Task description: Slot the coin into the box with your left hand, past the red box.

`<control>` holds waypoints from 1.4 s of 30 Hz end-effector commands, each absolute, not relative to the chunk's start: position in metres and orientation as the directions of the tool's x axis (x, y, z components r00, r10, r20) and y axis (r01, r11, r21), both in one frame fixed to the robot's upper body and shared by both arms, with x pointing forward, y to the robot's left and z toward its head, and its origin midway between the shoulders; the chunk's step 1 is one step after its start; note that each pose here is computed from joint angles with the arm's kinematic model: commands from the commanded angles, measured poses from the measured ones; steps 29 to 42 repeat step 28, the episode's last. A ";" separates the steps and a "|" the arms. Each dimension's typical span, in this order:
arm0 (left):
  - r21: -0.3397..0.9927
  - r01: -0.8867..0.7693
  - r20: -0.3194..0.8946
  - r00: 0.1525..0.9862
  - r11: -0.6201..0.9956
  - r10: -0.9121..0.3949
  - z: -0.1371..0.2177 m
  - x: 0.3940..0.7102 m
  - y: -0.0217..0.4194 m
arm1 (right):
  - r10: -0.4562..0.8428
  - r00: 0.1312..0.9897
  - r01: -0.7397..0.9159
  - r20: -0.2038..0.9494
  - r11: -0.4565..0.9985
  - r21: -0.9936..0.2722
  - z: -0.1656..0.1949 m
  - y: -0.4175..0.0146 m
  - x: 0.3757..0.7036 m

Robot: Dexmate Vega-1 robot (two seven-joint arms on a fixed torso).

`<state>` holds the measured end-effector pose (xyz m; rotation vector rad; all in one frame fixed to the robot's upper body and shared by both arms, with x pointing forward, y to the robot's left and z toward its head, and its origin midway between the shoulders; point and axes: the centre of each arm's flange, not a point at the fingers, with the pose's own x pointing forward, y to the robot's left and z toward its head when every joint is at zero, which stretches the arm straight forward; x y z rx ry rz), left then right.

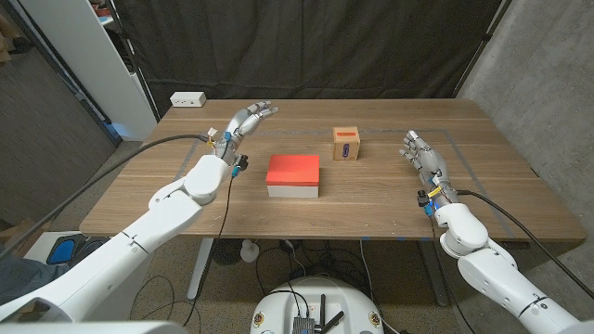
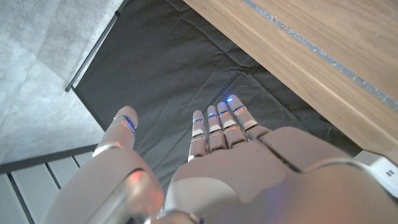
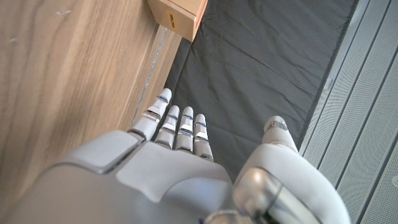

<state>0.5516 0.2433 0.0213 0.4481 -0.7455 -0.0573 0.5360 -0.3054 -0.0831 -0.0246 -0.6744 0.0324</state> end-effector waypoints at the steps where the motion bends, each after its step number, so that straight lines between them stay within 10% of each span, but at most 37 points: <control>1: 0.206 0.015 0.666 0.730 0.979 -0.151 -0.018 0.548 0.268 | 0.075 0.763 -0.063 0.643 0.997 -0.041 -0.082 -0.307 0.539; 42: 0.193 0.082 0.630 0.753 0.978 -0.188 -0.035 0.555 0.284 | 0.033 0.786 -0.020 0.618 0.999 -0.029 -0.099 -0.291 0.524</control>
